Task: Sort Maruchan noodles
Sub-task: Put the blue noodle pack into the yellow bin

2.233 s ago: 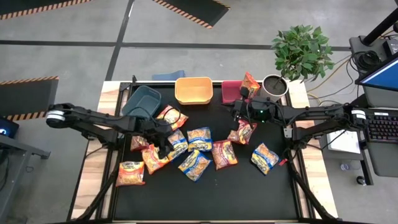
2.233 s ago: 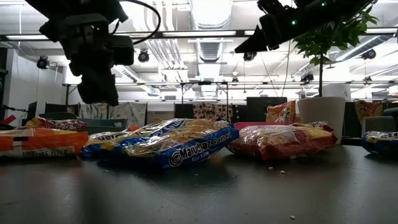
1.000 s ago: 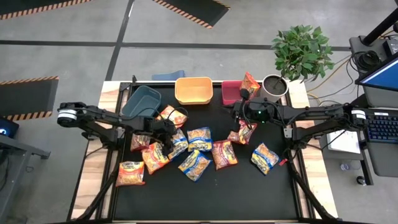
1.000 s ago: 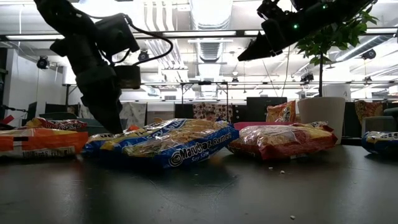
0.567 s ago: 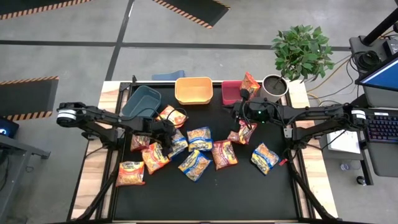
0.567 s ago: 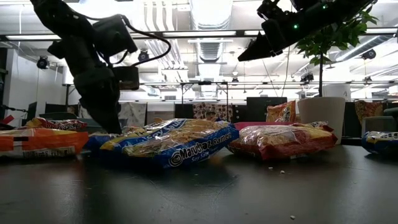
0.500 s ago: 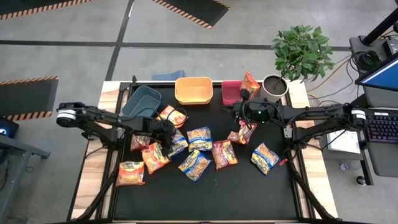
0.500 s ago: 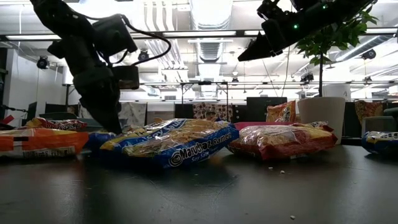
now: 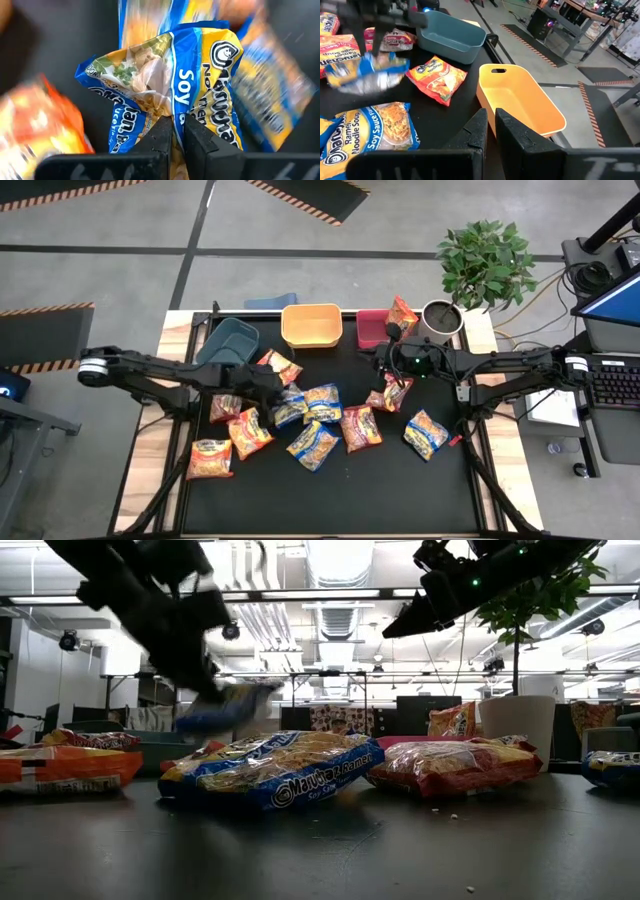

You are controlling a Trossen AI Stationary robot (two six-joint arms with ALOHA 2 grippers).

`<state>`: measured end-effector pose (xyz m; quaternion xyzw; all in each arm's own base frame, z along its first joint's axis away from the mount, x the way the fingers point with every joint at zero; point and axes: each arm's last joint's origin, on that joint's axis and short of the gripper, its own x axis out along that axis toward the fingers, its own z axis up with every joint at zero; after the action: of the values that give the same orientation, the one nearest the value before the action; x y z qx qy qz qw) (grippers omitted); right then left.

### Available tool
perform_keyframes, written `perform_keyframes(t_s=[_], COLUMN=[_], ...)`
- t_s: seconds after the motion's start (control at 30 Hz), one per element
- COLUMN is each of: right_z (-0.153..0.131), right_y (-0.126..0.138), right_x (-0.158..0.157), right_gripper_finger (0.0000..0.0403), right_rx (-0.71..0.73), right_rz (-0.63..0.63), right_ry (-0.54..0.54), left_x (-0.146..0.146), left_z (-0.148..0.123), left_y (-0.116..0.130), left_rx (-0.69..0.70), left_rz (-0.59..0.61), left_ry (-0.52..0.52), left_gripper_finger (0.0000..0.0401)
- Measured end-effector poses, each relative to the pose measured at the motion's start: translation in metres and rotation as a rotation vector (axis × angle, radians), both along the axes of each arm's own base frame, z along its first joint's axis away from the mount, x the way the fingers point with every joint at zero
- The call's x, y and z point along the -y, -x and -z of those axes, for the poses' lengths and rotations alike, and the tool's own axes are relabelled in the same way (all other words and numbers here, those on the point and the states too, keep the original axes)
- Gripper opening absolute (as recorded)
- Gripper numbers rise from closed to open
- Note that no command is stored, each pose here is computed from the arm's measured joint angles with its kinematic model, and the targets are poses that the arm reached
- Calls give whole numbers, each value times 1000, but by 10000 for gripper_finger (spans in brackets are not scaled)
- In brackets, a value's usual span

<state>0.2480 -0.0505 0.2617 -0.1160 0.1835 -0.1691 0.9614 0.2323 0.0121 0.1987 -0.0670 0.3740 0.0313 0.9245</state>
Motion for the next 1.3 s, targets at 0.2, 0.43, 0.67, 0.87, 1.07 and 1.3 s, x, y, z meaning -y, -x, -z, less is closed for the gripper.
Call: perform_keyframes(t_s=[0.2,0.43,0.67,0.87,1.07,1.3], right_z=[0,0,-1,-8,-14,-19], right_y=[0,0,0,-2,-1,-2], right_x=[0,0,0,3,12,12], right_gripper_finger=[27,27,27,27,27,79], right_rx=[4,4,8,103,227,331], right_rz=[0,-2,-4,24,91,116], right_ry=[1,5,15,-25,-137,-249], left_x=[-2,-17,-68,-113,-125,-126], left_z=[-47,-73,-55,-28,-15,-13], left_y=[3,-9,-27,-34,-37,-38], left_rx=[364,655,690,702,691,674], left_rz=[66,86,6,-46,-56,-75], left_ry=[-137,-388,-509,-459,-498,-519], left_gripper_finger=[8,18,10,12,12,11])
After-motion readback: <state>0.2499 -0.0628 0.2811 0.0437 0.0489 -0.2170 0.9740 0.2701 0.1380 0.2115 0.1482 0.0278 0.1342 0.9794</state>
